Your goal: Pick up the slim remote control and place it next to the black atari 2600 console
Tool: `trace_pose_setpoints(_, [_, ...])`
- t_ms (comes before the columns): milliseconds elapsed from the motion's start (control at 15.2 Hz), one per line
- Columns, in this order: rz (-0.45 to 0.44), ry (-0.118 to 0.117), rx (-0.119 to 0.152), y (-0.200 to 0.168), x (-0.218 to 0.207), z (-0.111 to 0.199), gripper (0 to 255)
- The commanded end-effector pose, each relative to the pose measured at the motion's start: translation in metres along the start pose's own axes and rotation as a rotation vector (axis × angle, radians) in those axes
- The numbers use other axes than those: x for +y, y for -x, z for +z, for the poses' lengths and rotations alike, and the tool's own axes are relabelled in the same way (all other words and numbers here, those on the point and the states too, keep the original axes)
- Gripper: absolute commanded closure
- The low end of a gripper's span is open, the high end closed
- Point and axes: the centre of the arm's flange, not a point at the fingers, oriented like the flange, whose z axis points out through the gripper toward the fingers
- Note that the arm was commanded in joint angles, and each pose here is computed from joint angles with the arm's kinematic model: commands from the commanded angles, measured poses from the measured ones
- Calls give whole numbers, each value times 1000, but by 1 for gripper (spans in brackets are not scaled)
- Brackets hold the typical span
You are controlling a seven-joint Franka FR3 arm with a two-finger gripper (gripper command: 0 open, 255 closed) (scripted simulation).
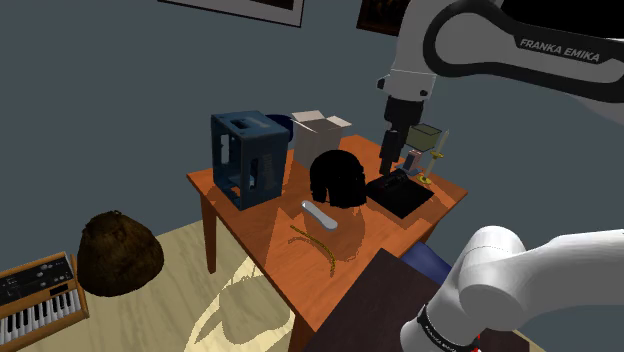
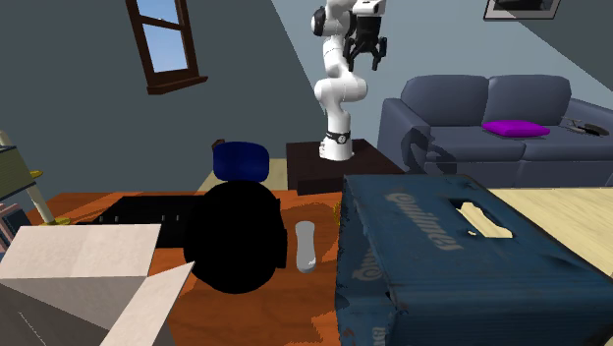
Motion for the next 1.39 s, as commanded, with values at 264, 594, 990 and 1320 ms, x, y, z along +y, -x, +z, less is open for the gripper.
trace_pose_setpoints(264, [18, -1, 10, -26, 25, 38, 0])
trace_pose_setpoints(594, [41, -1, 23, -58, 56, 85, 0])
trace_pose_setpoints(990, [69, -2, 38, -96, 95, 140, 0])
trace_pose_setpoints(1320, [92, -3, 51, -128, 128, 187, 0])
